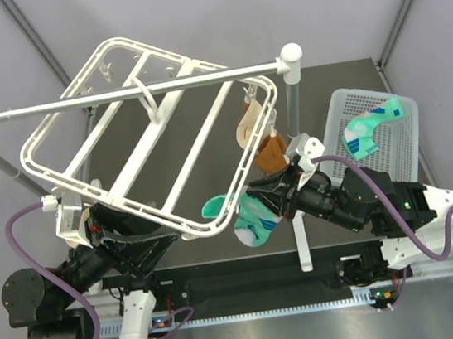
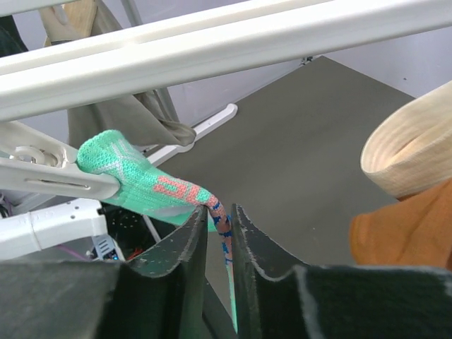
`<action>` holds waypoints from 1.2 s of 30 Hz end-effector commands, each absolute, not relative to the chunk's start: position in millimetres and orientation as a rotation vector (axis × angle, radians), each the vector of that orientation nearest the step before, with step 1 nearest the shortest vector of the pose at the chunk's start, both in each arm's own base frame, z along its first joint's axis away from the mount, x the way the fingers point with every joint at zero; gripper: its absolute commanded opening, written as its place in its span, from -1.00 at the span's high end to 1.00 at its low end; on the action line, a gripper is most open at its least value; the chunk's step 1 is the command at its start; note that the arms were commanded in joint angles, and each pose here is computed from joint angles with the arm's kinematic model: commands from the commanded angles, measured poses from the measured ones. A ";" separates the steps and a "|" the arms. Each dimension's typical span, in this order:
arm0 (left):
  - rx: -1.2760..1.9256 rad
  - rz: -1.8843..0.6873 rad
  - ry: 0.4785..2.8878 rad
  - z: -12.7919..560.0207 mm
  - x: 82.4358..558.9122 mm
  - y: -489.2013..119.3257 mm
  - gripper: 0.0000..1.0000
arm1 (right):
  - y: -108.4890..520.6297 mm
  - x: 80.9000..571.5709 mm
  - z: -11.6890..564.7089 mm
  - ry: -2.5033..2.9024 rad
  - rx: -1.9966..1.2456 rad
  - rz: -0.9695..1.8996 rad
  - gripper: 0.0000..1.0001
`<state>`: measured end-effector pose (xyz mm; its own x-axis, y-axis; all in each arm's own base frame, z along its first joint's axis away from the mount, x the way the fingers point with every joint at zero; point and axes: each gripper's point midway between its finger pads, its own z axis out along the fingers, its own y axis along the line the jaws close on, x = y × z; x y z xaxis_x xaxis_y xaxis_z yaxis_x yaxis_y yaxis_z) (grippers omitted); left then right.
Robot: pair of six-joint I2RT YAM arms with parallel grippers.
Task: Clip the socks to the hanger
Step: Open the clamp at the hanger.
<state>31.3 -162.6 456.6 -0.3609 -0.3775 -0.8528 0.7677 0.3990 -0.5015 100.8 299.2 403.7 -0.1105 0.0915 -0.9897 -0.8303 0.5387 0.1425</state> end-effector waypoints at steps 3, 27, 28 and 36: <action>0.368 -1.277 1.486 461.4 30.2 -164.3 -0.33 | 303.3 101.4 427.0 1.457 -0.590 0.971 0.36; 0.391 -1.339 1.429 478.5 14.5 -168.4 0.26 | 325.6 -38.4 478.4 1.093 -1.074 1.673 -0.35; 0.388 -1.340 1.430 478.6 15.4 -168.4 0.27 | 332.9 -36.3 476.7 1.104 -1.069 1.652 -0.35; 0.385 -1.357 1.424 482.5 10.2 -169.9 0.26 | 386.9 -7.7 459.6 1.179 -0.916 1.510 -0.36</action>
<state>20.2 -168.5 471.3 -0.4138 -0.4215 -0.8069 0.7728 0.3058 -0.5561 -16.1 387.5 420.7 -0.2651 0.0828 -0.9606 -0.9624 -0.0837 0.2584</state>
